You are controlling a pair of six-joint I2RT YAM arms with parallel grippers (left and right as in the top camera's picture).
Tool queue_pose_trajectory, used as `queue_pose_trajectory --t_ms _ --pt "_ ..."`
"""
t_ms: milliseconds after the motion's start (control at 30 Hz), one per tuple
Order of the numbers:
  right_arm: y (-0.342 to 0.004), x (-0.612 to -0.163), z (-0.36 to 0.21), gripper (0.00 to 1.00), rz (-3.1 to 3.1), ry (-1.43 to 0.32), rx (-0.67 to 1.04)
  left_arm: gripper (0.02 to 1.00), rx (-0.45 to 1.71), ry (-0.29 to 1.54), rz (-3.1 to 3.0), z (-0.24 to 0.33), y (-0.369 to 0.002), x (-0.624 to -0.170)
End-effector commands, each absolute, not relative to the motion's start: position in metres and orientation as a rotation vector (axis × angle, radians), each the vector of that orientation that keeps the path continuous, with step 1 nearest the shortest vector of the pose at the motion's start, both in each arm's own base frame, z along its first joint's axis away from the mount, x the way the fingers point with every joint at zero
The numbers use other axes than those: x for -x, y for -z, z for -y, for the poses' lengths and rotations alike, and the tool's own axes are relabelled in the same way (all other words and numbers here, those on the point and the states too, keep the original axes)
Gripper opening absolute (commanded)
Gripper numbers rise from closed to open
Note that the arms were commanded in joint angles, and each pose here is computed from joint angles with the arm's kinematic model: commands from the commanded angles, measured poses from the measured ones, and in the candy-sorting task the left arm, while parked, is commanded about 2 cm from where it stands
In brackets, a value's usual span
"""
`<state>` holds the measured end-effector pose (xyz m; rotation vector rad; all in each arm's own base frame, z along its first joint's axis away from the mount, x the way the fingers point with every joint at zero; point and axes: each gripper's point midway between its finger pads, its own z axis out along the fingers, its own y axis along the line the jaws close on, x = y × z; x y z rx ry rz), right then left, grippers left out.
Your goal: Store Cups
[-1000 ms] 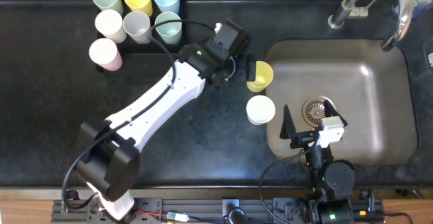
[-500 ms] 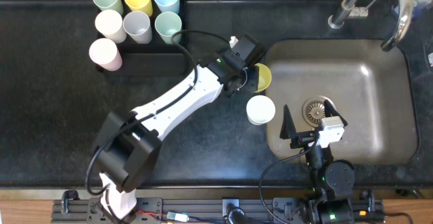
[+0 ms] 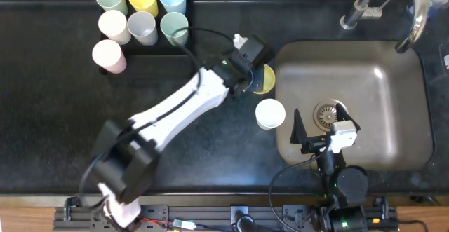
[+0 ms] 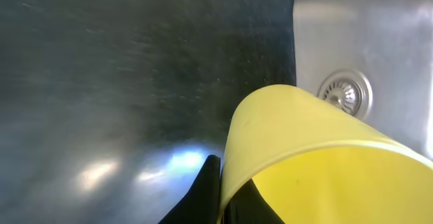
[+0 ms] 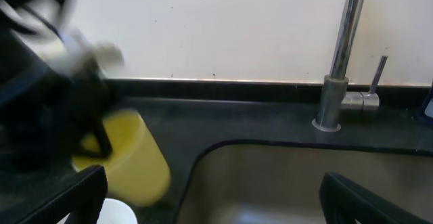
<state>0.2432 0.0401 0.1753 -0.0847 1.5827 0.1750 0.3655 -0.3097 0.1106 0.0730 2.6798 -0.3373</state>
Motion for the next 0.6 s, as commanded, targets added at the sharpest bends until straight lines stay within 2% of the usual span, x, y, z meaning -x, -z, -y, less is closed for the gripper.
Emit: queue_pose_trajectory --t_ms 33,133,267,367,533,600 --pt "-0.172 -0.243 -0.041 0.998 -1.582 -0.173 0.088 0.034 0.239 0.288 -2.306 0.242 -0.249 -0.386" --pt "-0.172 -0.243 -0.041 0.996 -1.582 -0.173 0.088 0.036 0.533 0.288 -2.141 0.181 -0.297 -0.390" --pt "-0.172 -0.243 -0.041 0.998 -1.582 -0.173 0.088 0.034 0.930 0.346 -2.013 0.107 -0.314 -0.390" --pt "-0.172 -0.243 -0.041 0.996 -1.582 -0.173 0.088 0.034 1.060 0.358 -2.053 0.070 -0.304 -0.385" --pt "-0.172 -0.243 -0.041 0.998 -1.582 -0.173 0.088 0.034 1.476 0.337 -2.059 0.025 -0.259 -0.367" --pt "-0.172 -0.243 -0.041 0.998 -1.582 -0.173 0.088 0.034 1.565 0.284 -2.069 0.018 -0.242 -0.363"
